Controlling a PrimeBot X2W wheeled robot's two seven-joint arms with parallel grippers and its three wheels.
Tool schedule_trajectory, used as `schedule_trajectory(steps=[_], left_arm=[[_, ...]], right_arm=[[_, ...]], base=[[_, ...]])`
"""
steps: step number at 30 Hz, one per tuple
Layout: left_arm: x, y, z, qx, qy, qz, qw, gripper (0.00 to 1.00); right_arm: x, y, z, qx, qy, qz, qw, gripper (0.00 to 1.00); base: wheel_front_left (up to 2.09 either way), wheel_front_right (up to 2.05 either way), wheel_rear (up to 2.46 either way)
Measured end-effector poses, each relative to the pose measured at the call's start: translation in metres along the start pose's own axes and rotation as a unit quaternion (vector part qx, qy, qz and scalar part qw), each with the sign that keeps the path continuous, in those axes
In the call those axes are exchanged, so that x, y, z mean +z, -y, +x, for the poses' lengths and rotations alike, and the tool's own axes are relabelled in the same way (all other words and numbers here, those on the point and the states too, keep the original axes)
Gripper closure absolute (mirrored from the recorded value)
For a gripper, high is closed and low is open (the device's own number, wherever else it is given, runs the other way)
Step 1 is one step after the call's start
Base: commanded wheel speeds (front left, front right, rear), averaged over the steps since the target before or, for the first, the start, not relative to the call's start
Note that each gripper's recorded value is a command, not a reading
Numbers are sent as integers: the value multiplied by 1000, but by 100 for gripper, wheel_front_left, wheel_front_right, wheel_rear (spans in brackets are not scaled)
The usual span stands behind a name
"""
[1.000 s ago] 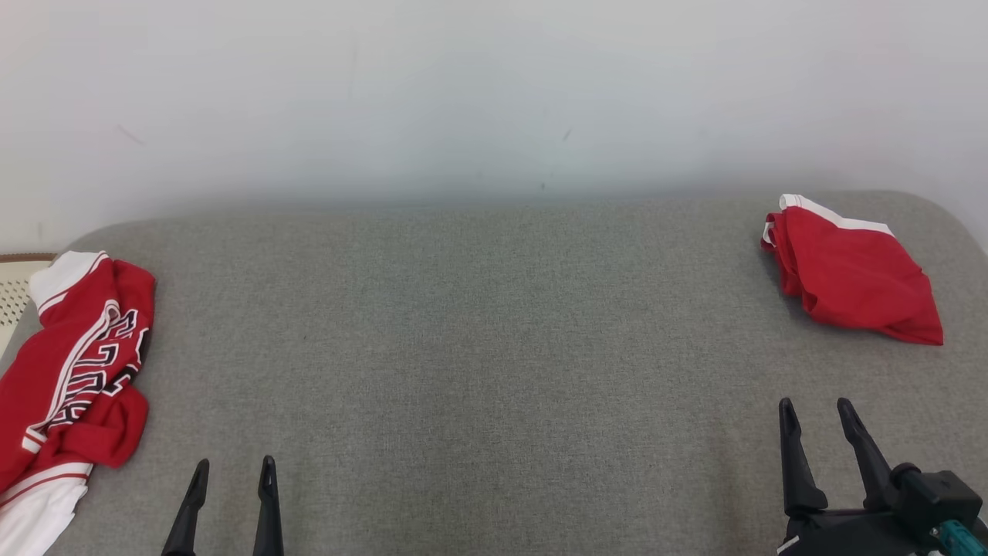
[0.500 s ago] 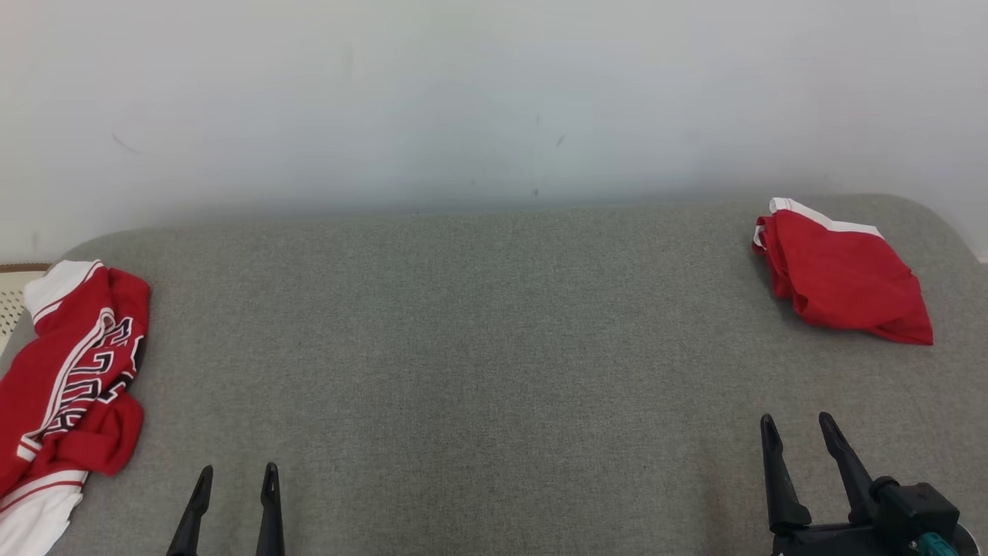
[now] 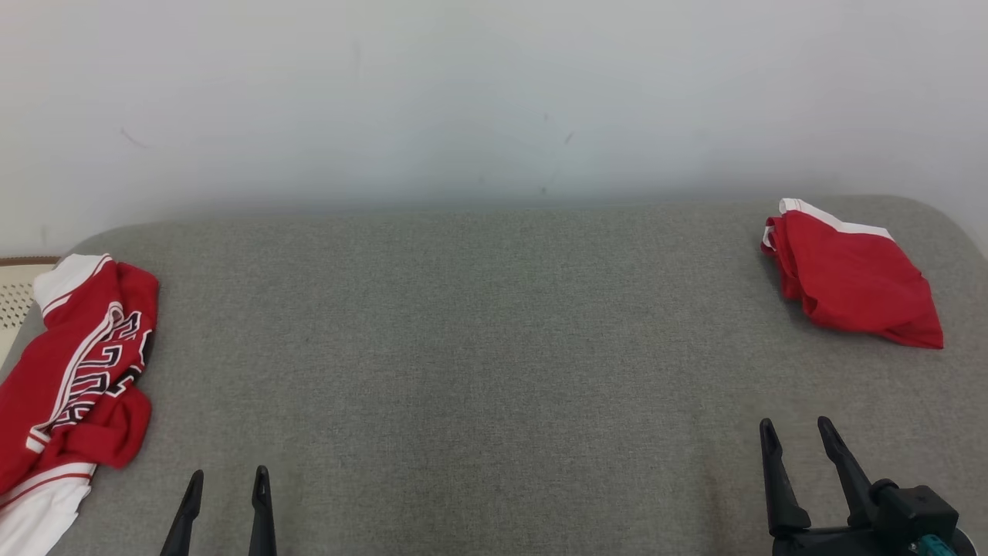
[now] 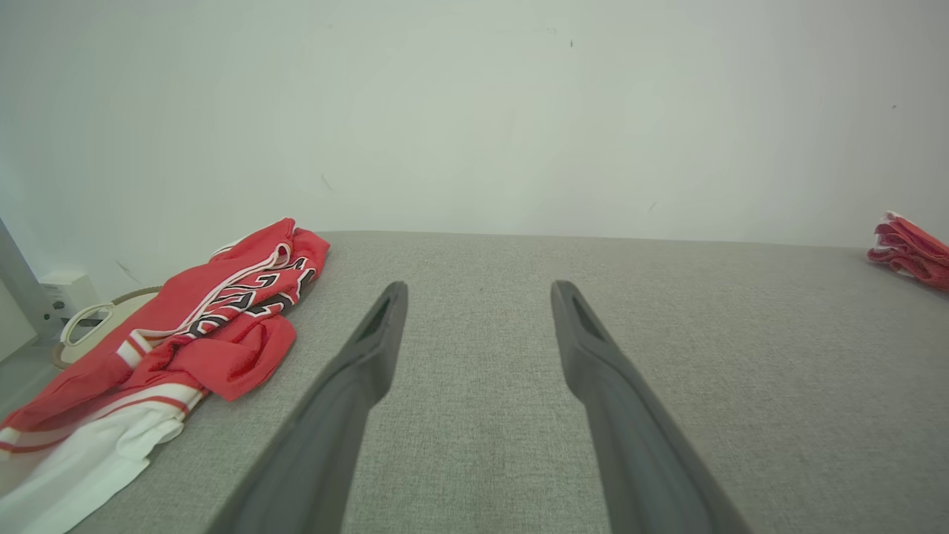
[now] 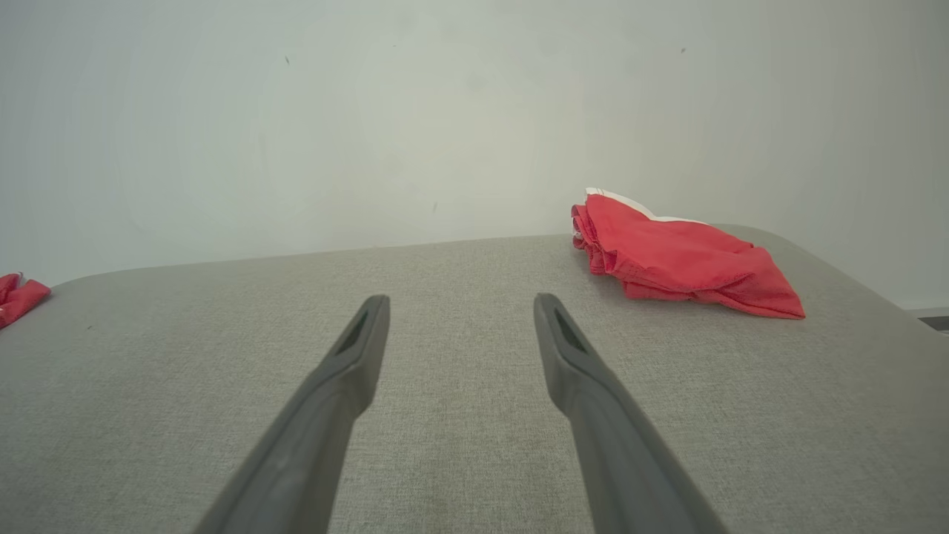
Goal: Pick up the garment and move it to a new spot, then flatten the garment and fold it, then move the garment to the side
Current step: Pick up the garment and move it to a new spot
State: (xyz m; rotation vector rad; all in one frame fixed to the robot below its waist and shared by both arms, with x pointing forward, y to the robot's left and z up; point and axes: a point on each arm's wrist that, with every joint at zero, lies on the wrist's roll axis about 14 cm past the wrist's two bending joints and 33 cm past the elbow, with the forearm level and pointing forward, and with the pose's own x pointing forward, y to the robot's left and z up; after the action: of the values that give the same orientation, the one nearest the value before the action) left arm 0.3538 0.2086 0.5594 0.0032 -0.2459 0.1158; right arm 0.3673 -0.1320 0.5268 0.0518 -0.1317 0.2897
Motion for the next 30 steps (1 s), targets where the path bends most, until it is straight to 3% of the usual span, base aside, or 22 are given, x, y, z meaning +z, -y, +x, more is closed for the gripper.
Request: schedule_trajectory(steps=[16, 30], left_arm=[[3, -45, -22, 67, -3, 17, 998, 0], [12, -99, -62, 154, -2, 37, 987, 0]], right_arm=[[-9, -41, 22, 65, -10, 18, 998, 0], [-12, -102, 46, 157, -12, 29, 987, 0]], base=[[0, 0, 0], [0, 0, 0]])
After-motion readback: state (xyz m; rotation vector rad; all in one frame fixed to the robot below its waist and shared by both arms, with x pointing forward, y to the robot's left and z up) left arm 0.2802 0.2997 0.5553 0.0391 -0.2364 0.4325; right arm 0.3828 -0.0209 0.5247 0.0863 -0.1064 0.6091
